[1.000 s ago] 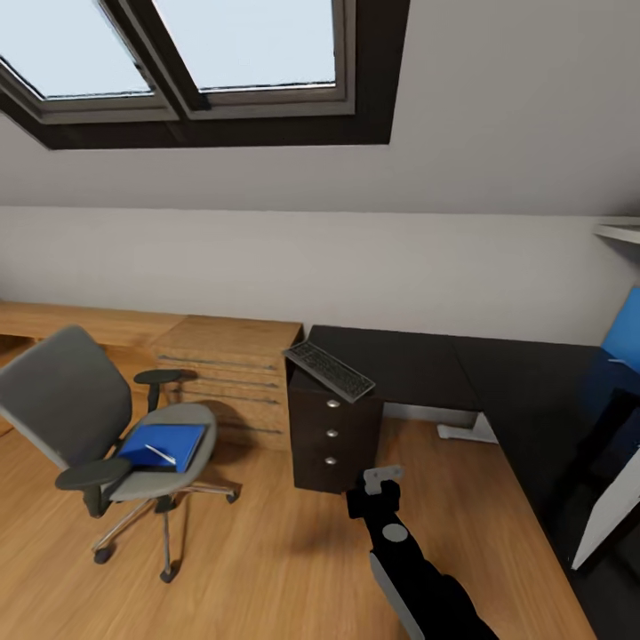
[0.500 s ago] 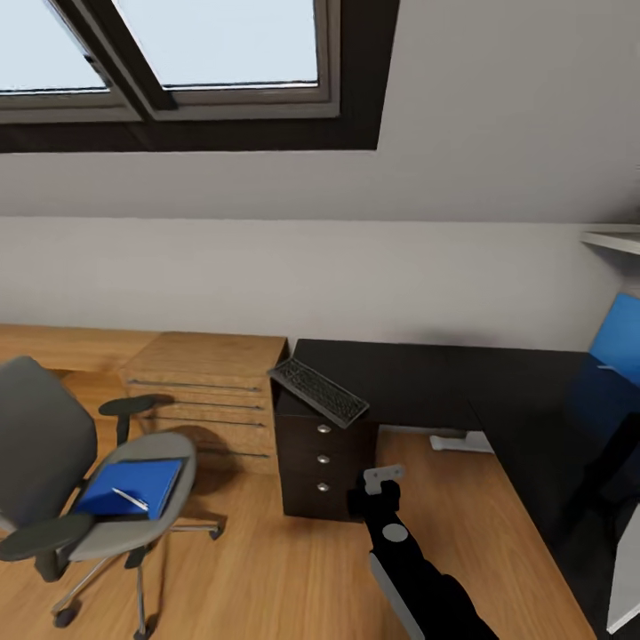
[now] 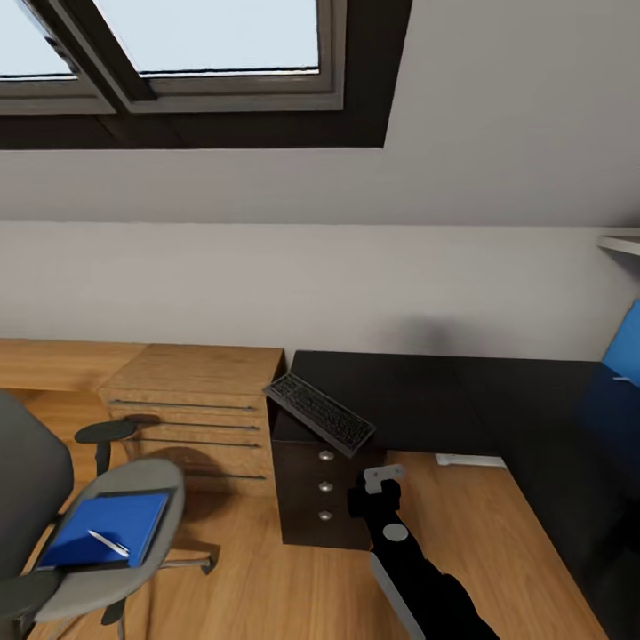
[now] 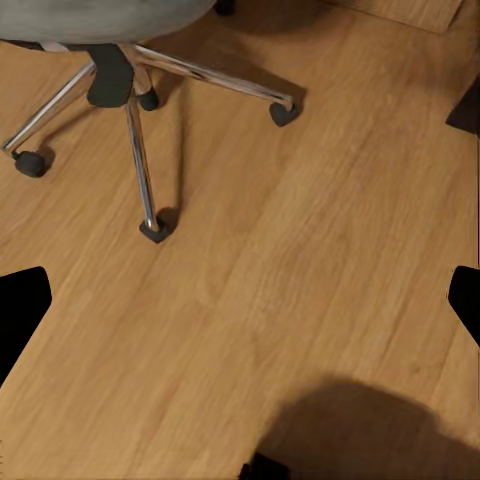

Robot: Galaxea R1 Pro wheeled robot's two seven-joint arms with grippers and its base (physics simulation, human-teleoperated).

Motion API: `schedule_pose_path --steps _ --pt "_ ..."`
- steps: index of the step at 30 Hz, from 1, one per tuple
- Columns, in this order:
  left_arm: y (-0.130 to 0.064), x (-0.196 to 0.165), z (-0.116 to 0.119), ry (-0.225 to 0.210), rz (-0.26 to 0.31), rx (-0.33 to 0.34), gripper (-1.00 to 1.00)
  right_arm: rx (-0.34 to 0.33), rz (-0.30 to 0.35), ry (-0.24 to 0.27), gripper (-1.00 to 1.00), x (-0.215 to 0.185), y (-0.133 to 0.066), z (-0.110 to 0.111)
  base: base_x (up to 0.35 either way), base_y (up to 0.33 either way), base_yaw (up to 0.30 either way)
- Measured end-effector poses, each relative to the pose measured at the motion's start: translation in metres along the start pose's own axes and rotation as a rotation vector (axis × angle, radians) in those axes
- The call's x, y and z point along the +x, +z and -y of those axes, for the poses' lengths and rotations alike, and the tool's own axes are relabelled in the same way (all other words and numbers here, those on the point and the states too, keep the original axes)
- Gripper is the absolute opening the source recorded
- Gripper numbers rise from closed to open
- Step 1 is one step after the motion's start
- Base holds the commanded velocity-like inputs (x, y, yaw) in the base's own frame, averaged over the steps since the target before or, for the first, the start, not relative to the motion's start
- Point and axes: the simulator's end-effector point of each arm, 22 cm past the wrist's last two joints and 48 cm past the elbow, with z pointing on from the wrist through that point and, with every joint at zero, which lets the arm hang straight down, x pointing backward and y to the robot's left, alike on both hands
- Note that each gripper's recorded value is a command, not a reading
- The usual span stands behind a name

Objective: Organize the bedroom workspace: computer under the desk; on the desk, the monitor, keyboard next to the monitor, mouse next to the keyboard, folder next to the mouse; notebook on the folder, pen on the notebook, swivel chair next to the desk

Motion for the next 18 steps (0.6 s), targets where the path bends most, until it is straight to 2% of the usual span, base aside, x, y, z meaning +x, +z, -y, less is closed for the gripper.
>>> schedule_pose_path --steps 5,18 --pt "-0.001 0.011 0.000 0.016 -0.021 0.000 1.00 0.005 0.018 0.001 -1.00 -0.007 -0.001 0.006 0.325 -0.010 0.000" --pt "-0.002 0.017 -0.002 0.023 -0.034 -0.002 1.00 0.022 0.033 -0.008 -1.00 -0.011 -0.001 0.021 0.315 -0.164 0.000"
